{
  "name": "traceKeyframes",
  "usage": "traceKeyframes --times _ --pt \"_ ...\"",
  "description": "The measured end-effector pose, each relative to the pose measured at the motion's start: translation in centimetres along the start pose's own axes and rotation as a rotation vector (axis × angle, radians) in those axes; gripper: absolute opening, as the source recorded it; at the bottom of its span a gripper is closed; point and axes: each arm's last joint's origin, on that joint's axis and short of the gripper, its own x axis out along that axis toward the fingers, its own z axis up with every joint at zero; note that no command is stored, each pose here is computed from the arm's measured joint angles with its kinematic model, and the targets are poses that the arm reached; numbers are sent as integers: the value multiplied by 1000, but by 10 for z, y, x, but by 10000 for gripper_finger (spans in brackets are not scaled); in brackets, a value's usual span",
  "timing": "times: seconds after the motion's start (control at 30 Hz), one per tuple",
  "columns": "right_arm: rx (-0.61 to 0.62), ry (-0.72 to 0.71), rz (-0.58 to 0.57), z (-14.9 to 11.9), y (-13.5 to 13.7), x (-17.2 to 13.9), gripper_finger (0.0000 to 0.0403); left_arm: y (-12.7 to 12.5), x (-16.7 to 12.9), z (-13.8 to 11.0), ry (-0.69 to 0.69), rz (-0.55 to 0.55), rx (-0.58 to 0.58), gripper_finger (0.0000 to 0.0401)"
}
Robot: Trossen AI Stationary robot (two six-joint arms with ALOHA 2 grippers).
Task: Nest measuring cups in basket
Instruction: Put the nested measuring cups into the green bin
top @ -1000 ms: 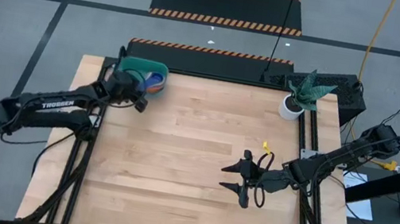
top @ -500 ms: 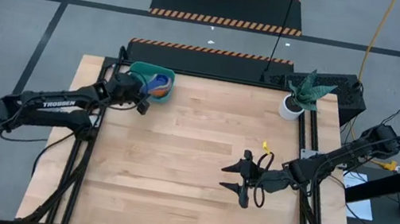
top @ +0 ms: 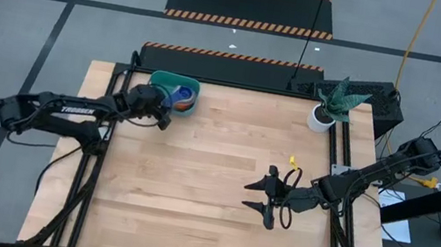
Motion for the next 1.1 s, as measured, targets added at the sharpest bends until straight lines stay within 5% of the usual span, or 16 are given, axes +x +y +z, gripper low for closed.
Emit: traceKeyframes --times 0.23,0.53,1.1 --pt "-4 3 2 0 0 0 226 -1 7 -2 16 3 12 131" --pt "-4 5 1 0 0 0 226 2 7 -2 16 100 15 193" --pt "-6 8 0 -1 0 0 226 7 6 -4 26 263 63 200"
